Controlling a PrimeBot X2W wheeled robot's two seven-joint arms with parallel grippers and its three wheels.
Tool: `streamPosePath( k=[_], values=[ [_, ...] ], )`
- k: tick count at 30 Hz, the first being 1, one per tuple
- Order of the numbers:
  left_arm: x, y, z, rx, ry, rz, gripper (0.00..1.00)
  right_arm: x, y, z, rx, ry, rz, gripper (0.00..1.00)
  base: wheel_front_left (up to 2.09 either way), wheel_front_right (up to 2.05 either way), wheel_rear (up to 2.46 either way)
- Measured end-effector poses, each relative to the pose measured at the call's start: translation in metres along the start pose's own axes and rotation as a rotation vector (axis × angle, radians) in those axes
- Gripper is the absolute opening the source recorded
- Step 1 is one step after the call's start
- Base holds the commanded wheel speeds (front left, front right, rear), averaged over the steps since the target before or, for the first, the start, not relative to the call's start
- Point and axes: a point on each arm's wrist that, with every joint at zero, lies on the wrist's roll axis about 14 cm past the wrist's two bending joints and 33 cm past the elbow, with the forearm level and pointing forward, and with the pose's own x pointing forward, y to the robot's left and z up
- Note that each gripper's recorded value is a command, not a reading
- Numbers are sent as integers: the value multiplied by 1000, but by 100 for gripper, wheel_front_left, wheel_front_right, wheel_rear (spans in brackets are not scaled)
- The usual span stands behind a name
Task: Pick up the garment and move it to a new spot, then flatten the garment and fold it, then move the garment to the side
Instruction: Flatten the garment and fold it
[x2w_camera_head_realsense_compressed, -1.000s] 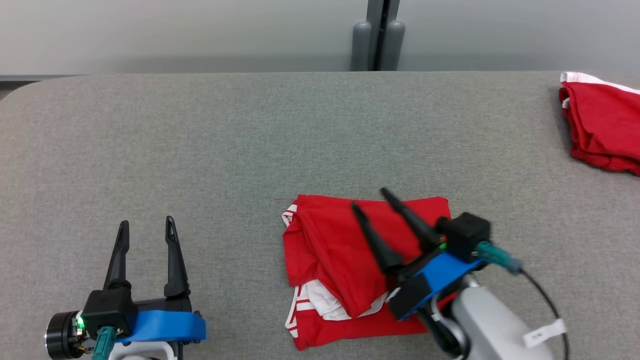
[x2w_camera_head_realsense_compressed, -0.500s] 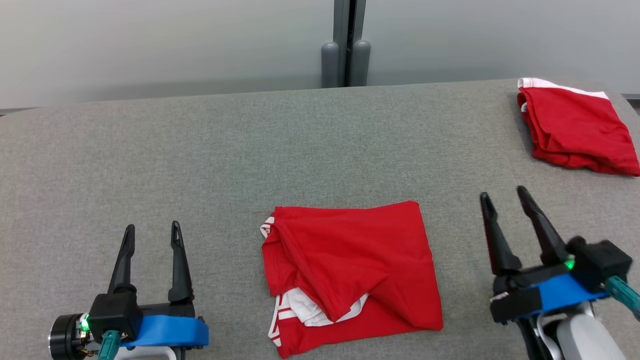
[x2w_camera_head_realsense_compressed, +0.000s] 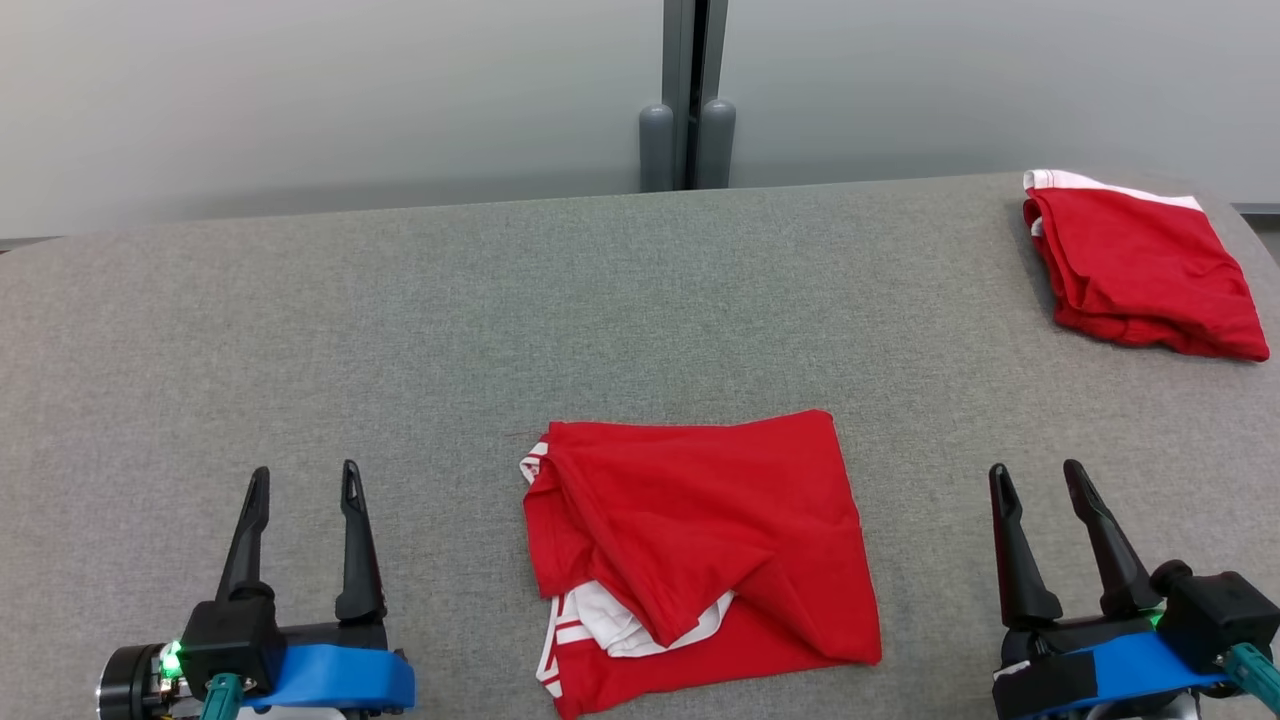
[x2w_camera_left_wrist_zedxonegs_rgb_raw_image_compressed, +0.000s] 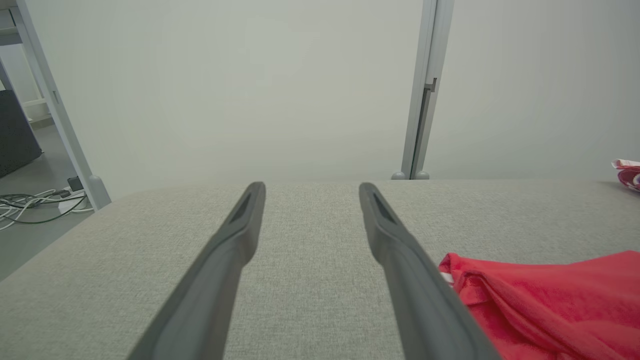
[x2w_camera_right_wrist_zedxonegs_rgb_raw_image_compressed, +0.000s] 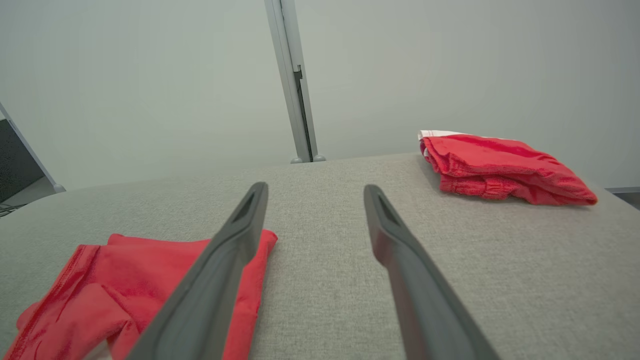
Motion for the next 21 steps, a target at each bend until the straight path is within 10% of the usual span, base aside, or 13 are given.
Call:
streamPosePath(
  k=[21],
  values=[
    [-45, -115, -47, -125, 181, -423, 100, -1, 8, -6, 2, 17, 19, 100, 0, 0, 0]
  ],
)
